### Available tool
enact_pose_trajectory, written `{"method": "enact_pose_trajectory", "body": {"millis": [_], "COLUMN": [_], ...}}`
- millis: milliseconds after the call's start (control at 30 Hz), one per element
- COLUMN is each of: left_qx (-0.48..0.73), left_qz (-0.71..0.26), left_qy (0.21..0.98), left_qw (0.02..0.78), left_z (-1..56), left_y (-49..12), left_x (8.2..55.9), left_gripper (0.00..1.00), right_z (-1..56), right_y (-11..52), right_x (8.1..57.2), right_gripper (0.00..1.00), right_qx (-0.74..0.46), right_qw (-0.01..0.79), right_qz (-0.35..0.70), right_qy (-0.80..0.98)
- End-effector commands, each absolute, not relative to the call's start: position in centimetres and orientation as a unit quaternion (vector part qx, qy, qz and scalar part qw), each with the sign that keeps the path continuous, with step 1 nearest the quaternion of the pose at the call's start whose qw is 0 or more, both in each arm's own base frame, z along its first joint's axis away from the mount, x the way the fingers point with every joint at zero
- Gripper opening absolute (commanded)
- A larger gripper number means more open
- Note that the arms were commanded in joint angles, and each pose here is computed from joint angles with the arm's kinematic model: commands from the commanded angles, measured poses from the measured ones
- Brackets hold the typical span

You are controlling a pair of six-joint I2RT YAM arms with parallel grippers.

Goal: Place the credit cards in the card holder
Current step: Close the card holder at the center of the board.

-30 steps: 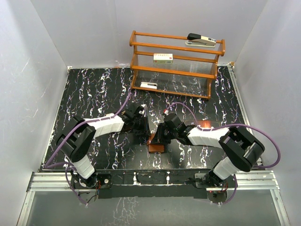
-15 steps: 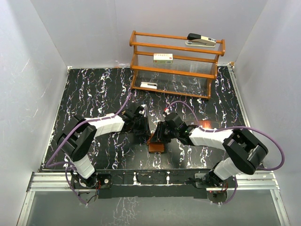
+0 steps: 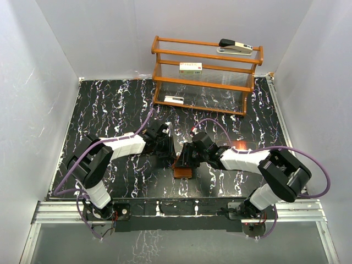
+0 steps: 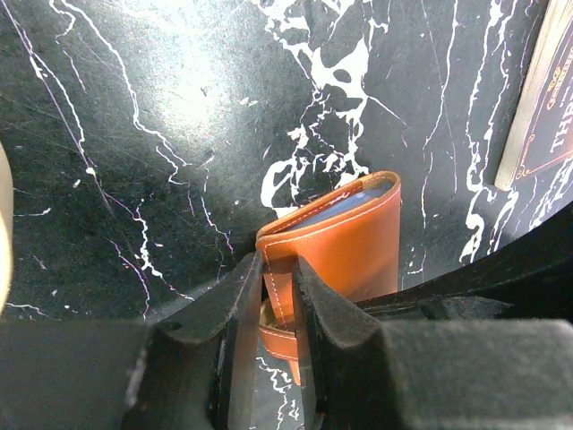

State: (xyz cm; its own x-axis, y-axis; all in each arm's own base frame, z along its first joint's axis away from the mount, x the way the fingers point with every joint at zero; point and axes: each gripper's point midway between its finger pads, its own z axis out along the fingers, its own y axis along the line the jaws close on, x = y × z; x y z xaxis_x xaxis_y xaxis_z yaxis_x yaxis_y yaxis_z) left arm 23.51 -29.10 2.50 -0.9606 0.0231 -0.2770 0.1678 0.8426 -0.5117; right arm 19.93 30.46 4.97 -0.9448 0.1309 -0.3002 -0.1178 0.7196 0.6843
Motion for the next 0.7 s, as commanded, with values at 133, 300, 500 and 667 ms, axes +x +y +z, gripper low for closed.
{"method": "enact_pose_trajectory", "body": {"millis": [133,300,500,667], "left_qx": [0.051,0.05,0.048,0.039], "left_qz": [-0.274,-0.276,-0.274,-0.268], "left_qy": [0.952,0.952,0.953,0.955], "left_qw": [0.124,0.125,0.123,0.119], "left_z": [2.13,2.22,2.11,1.77], "left_y": [-28.89,-28.92,-28.83,-28.46], "left_x": [23.13,23.18,23.04,22.74], "left_gripper": [0.2,0.2,0.2,0.2], "right_z": [6.16,6.13,6.44,6.83], "right_y": [31.68,31.67,31.93,31.95], "right_x": [21.23,21.35,21.44,21.66], "right_gripper": [0.19,0.14,0.17,0.25], "right_qx": [-0.008,-0.009,-0.008,-0.001], "right_qw": [0.191,0.194,0.195,0.201], "right_qz": [0.39,0.388,0.396,0.399], "right_qy": [0.901,0.901,0.897,0.895]}}
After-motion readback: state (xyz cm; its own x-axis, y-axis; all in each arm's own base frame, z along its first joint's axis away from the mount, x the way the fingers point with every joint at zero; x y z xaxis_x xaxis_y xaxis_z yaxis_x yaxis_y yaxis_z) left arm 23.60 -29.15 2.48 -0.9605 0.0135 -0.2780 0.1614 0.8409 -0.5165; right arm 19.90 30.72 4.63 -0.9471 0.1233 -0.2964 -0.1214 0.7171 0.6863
